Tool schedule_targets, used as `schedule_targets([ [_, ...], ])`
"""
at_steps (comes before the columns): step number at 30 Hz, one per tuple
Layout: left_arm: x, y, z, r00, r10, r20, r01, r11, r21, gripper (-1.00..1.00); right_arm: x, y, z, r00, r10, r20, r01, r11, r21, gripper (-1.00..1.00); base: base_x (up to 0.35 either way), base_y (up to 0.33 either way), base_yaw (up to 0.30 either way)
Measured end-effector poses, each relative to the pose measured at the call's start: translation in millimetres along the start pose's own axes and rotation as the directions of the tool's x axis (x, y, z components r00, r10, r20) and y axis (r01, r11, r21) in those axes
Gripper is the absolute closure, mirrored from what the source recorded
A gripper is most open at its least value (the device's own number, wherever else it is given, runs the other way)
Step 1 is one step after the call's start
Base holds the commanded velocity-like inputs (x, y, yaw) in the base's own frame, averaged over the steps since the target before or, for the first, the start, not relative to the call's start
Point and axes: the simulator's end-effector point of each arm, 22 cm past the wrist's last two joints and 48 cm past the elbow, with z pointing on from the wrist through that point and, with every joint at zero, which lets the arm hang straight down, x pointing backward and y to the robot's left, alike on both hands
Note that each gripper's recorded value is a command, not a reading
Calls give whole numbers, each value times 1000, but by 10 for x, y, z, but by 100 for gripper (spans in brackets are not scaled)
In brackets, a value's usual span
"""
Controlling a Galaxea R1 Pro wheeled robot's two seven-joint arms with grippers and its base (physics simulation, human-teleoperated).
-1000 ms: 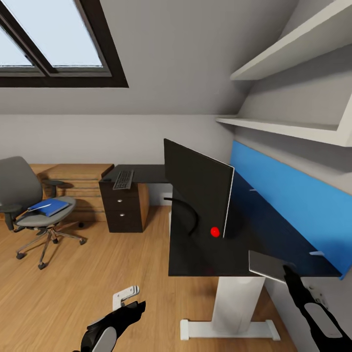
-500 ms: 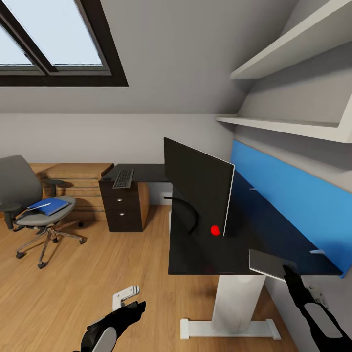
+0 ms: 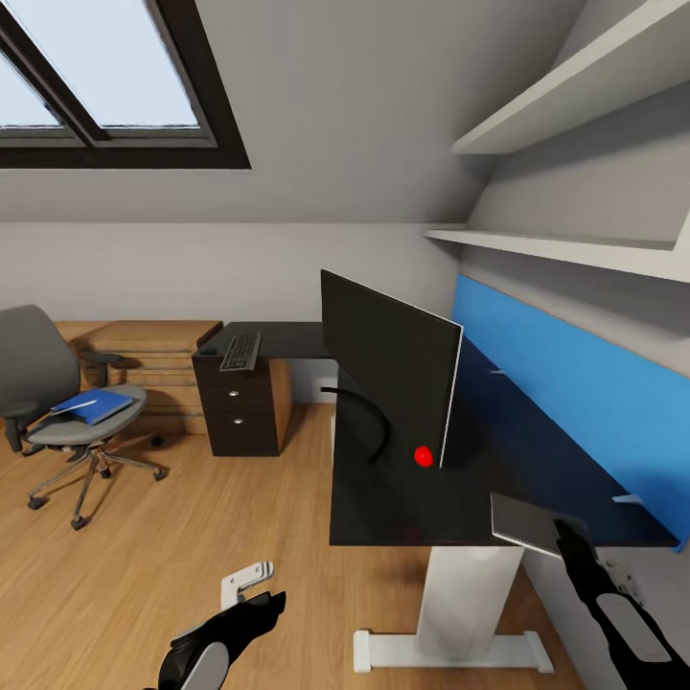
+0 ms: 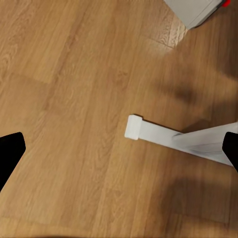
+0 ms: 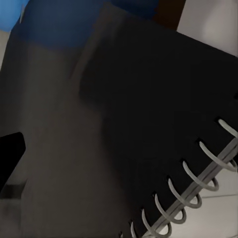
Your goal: In the bedroom, organize the workspace by keeping the computer under the desk, ensuring the monitor is on the desk, placing the keyboard on the desk next to the monitor, placing the mouse on the desk next to the keyboard, moving the folder from the swivel chair onto the desk next to the mouse, stacking the notebook on top of the folder with the pen on top of the notebook, and positioning the swivel chair next to the desk.
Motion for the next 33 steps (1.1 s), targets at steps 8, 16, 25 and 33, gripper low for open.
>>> schedule_targets([
  [8,1,0,0,1000,0,0,0,1000,0,-100,1,-4,-1,1000,-1,0,1,1000,1,-100,3,0,0],
  [16,1,-1,0,1000,0,0,0,1000,0,-100,-7,8,0,1000,-3,0,3,1000,-1,100,0,0,0],
  [25,1,3,0,1000,0,0,0,1000,-2,-100,3,9,0,1000,-1,-1,1,1000,-3,100,0,0,0],
  [33,-1,8,0,1000,-1,0,1,1000,-3,-100,-45,276,-8,1000,-8,14,9,998,-61,100,0,0,0],
])
